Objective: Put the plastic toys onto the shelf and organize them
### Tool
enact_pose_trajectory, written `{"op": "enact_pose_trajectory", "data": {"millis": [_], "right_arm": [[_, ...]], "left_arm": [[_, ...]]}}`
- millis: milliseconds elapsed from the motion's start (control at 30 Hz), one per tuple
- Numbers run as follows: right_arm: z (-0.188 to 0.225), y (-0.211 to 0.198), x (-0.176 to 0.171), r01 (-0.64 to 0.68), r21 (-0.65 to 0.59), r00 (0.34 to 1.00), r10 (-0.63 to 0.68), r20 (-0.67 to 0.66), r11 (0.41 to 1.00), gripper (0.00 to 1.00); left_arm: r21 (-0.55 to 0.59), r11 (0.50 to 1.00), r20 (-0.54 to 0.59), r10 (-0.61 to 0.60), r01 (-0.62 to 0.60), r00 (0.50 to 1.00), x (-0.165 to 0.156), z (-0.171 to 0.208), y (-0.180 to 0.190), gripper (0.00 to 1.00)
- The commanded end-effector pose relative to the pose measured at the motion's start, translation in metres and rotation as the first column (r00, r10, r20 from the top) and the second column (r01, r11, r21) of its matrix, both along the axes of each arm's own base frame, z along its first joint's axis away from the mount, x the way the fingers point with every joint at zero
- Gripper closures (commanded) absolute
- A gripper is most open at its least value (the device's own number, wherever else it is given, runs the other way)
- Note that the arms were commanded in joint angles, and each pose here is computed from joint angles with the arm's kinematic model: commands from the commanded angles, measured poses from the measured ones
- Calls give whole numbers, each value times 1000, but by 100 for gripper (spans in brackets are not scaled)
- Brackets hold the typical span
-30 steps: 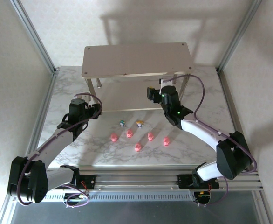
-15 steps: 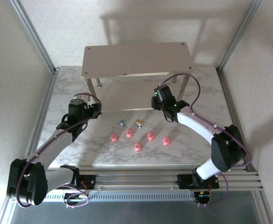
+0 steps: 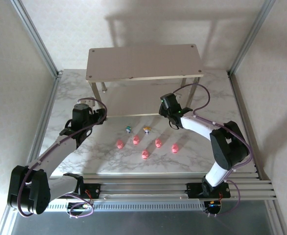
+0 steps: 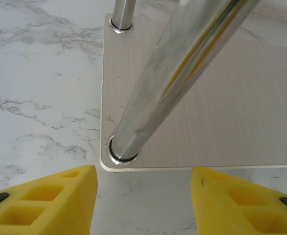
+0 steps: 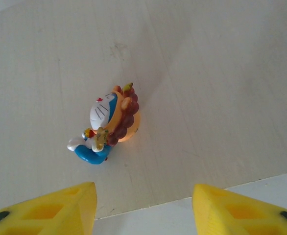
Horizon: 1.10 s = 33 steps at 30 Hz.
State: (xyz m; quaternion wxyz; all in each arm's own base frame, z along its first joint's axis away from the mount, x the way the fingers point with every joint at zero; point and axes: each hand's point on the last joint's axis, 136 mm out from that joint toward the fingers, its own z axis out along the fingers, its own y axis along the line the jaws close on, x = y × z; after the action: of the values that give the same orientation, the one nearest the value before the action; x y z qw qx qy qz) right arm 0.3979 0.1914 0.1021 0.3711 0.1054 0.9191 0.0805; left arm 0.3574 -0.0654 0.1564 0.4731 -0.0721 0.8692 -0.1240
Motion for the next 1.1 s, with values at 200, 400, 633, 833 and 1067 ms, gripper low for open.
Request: {"op": "enact_pose_trajectory", "data": {"millis": [200,400,633,833,1067], "right_arm": [[8,5,23,58,91,997,-63,50,994,45],[9,10,28,48,93,997,-53,53,995,42],[9,16,39,53,97,997,-58,56,994,41],[-1,22,47,57,92,998,-59,18,994,44],[-13,20,49,74,78,997,-72,-21,994,50]], "left_arm": [[16,1000,16,9,-10,1000,5,6,4,47],[16,1000,16,9,-10,1000,6,5,4,47],[18,1000,14,10,-10,1000,6,3,5,47],[17,1000,13,12,-12,1000,6,2,6,47],[10,1000,12,8,-8,1000,7,1,5,48]]}}
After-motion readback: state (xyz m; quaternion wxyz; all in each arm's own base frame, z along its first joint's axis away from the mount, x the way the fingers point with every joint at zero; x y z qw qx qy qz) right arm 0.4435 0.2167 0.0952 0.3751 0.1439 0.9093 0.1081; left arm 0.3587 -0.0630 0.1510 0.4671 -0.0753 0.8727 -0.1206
